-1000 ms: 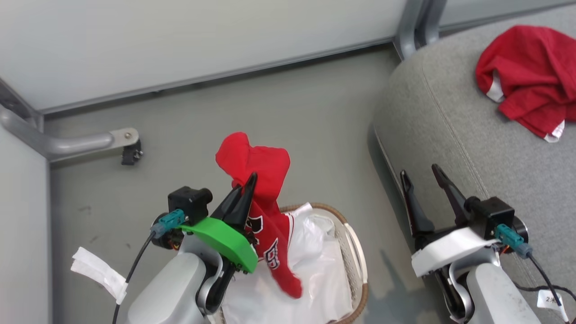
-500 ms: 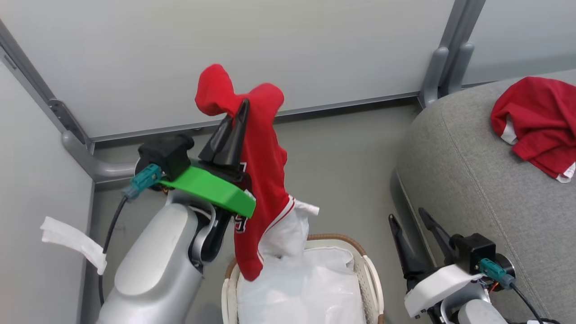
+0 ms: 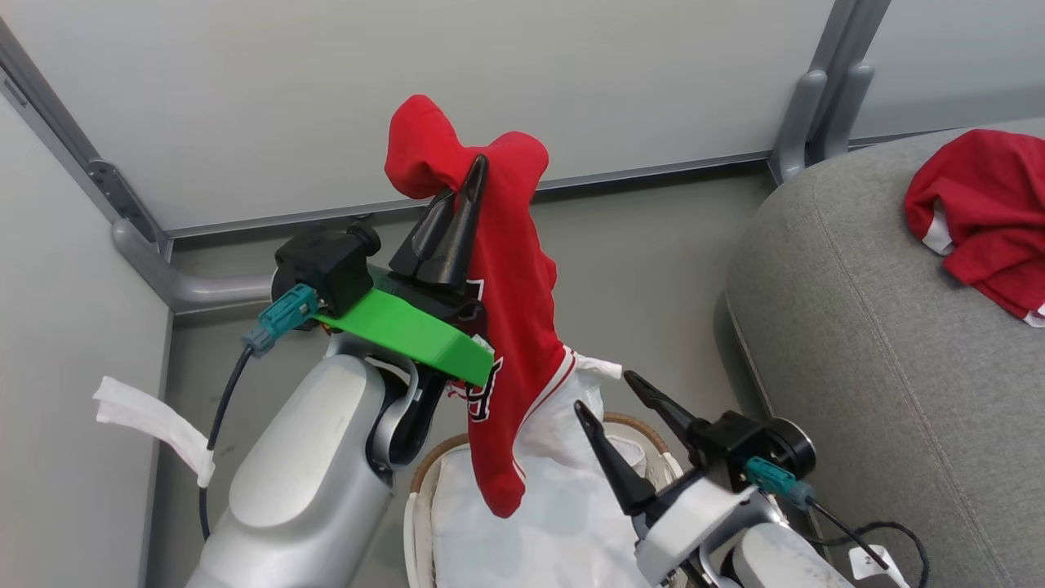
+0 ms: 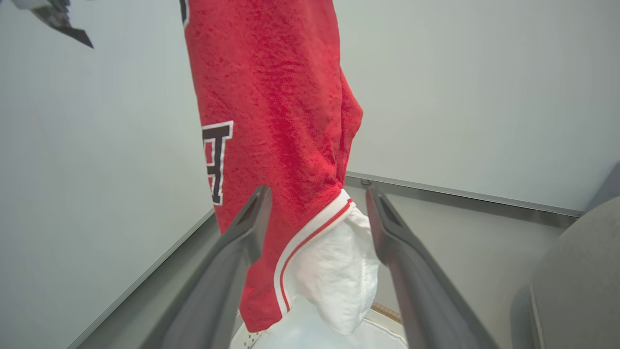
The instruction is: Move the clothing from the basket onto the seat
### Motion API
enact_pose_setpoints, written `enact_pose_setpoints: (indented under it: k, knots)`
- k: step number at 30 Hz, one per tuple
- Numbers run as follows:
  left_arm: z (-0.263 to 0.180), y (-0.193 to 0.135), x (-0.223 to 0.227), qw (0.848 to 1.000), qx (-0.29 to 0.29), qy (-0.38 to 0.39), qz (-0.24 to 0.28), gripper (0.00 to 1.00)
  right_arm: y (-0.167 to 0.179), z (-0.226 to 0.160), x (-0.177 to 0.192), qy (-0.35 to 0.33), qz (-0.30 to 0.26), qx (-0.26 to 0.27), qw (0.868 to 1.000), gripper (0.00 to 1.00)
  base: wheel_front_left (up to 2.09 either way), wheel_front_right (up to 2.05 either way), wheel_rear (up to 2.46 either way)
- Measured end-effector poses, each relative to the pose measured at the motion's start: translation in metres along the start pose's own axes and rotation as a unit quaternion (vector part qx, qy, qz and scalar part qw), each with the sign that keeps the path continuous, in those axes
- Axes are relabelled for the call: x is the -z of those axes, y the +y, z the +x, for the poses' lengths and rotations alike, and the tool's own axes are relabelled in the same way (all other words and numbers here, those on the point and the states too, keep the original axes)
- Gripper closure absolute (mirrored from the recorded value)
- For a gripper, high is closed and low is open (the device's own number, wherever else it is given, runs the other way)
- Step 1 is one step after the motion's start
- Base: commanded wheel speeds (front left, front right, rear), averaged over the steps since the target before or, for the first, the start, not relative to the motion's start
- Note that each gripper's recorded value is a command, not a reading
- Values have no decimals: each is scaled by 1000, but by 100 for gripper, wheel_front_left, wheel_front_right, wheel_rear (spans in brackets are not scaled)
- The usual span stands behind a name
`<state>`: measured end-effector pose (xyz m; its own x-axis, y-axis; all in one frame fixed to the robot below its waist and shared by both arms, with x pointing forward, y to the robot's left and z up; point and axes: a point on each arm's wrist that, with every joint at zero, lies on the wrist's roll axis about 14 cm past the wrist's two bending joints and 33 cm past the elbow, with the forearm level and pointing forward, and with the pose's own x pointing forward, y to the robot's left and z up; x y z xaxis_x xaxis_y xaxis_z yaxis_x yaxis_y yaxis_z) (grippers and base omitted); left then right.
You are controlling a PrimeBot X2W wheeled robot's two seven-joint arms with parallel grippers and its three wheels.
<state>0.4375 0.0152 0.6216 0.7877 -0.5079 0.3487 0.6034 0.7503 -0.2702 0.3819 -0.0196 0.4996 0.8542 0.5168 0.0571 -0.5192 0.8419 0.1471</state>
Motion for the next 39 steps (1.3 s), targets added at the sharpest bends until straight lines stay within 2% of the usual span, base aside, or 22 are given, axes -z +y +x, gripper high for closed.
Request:
enact_pose_setpoints:
  k: [6, 11, 18, 36, 37, 39]
  knots:
    - [4, -1, 0, 1000, 5, -3, -2, 100, 37, 28, -16, -17, -8, -77, 997, 0, 0, 0, 0]
    - [4, -2, 2, 1000, 7, 0, -3, 100, 55, 43, -16, -10, -22, -119, 993, 0, 0, 0, 0]
    - [6, -12, 2, 1000, 23, 2, 2, 100, 51, 63, -15, 0, -47, -129, 991, 0, 0, 0, 0]
    - [5, -39, 1, 998, 64, 8, 2, 100, 60, 83, -3, 26, -55, -154, 986, 0, 0, 0, 0]
    - [5, -40, 0, 998, 66, 8, 2, 100, 59, 83, 0, 30, -54, -153, 986, 5, 0, 0, 0]
    - [5, -42, -2, 998, 69, 5, 1, 100, 59, 84, 2, 33, -49, -151, 987, 96, 0, 0, 0]
